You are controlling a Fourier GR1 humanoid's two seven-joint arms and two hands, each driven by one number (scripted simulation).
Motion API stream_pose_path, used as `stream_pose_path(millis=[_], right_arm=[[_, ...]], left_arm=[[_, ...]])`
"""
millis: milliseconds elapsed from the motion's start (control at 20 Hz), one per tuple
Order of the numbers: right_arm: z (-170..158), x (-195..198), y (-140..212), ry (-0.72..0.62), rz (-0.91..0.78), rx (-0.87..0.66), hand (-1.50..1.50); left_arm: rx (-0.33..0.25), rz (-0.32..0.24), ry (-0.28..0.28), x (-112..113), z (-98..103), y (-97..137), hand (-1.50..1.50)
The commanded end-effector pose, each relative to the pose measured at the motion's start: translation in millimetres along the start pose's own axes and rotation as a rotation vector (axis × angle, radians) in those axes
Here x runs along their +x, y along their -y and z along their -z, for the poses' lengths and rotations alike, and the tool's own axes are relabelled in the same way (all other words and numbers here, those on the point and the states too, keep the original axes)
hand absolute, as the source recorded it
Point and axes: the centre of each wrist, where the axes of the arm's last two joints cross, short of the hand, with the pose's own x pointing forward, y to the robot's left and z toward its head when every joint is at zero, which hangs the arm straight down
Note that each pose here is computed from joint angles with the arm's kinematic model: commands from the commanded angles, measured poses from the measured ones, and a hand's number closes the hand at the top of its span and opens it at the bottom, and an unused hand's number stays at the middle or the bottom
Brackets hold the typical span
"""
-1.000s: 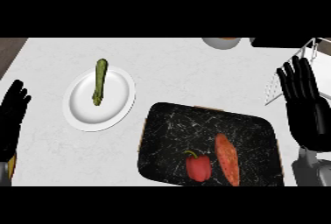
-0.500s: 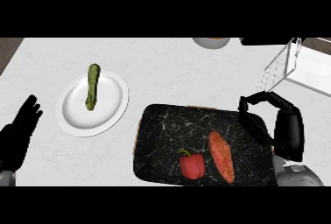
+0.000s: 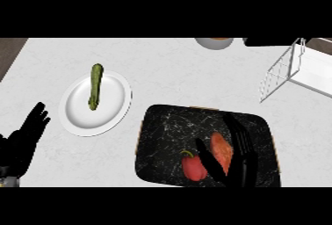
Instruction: Pick the bell pepper from the tray and place it in the tiered shelf
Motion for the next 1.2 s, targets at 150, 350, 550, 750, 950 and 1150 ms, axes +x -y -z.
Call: stream_pose_path(millis=[150, 350, 550, 750, 950, 1150], right_arm=[[-51.7, -26.1, 8.2, -0.103, -0.296, 0.028, -1.5], [-75.0, -34.2, 22.2, -0.213, -0.468, 0.151, -1.5], [-96.5, -36.9, 25.0, -0.32, -0.643, 0.344, -1.5], [-83.9, -25.5, 27.3, -0.361, -0.812, 0.37, -1.5], [-72.0, 1.8, 26.3, -0.394, -0.96, 0.369, -1.5], [-64.1, 45.3, 15.3, -0.424, -1.074, 0.368, -1.5]], left_arm=[[0.008, -0.002, 0.004, -3.4, -3.0, -10.7, 0.0], [0.017, -0.01, 0.003, -6.2, -4.5, -6.0, 0.0], [0.008, -0.006, 0.007, -3.6, -4.0, -9.2, 0.0], [-0.009, 0.004, 0.012, -6.3, -5.6, -6.1, 0.0], [-0.019, -0.005, 0.024, -4.2, -2.0, -9.3, 0.0], [-0.03, -0.001, 0.014, -7.6, -0.3, 1.5, 0.0]])
